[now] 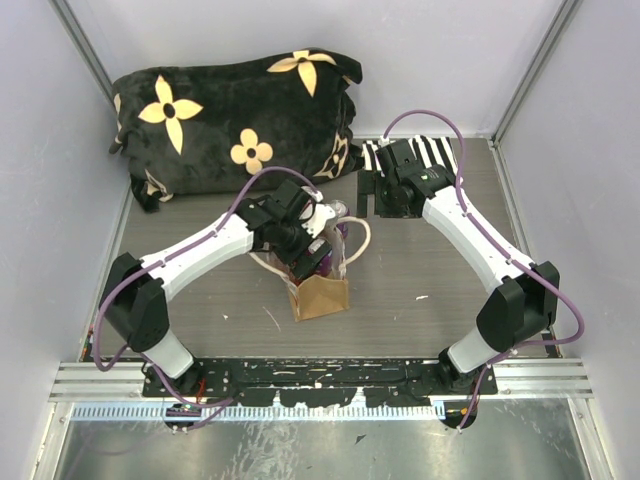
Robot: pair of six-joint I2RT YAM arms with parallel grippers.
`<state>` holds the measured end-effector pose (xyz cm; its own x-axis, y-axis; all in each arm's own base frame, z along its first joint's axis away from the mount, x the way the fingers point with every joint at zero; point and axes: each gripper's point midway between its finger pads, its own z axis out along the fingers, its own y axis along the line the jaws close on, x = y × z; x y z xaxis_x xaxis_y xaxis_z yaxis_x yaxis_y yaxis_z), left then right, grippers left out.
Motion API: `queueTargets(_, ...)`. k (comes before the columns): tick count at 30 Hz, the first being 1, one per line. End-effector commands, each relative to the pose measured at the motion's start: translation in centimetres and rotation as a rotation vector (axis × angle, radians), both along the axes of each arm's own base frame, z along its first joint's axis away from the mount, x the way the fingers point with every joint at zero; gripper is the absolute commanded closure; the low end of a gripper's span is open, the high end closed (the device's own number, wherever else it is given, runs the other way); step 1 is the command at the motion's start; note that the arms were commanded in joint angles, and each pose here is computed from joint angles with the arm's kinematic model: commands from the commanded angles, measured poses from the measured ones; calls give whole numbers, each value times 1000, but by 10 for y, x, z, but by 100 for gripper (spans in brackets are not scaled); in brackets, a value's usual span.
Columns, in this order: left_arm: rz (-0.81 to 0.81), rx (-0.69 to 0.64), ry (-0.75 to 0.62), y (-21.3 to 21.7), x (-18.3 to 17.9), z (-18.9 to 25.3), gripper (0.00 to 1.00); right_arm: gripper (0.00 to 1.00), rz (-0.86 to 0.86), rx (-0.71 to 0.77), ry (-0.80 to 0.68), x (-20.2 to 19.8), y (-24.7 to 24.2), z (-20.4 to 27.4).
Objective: Place the beverage into the canvas bag
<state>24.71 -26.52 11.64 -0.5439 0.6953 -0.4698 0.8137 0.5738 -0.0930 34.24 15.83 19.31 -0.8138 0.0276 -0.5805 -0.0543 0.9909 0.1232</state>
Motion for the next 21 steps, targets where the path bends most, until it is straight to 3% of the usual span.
queueTargets(1, -30, -137, -45, -22, -1, 48, 1, 0, 5, 33, -59, 8, 3, 20)
queueTargets(8, -24, -212, -72, -29, -2, 68, 2, 0, 11, 43, -67, 14, 7, 24)
queueTargets(11, -53, -273, -110, -32, -6, 83, 7, 0, 14, 51, -74, 22, 8, 29)
queueTargets(15, -184, -296, -116, -39, -37, 88, 12, 1, 20, 67, -81, 47, 7, 40)
queueTargets(21, -364, -253, -22, -42, -91, 55, 12, 1, 67, 20, -54, 86, 9, 39)
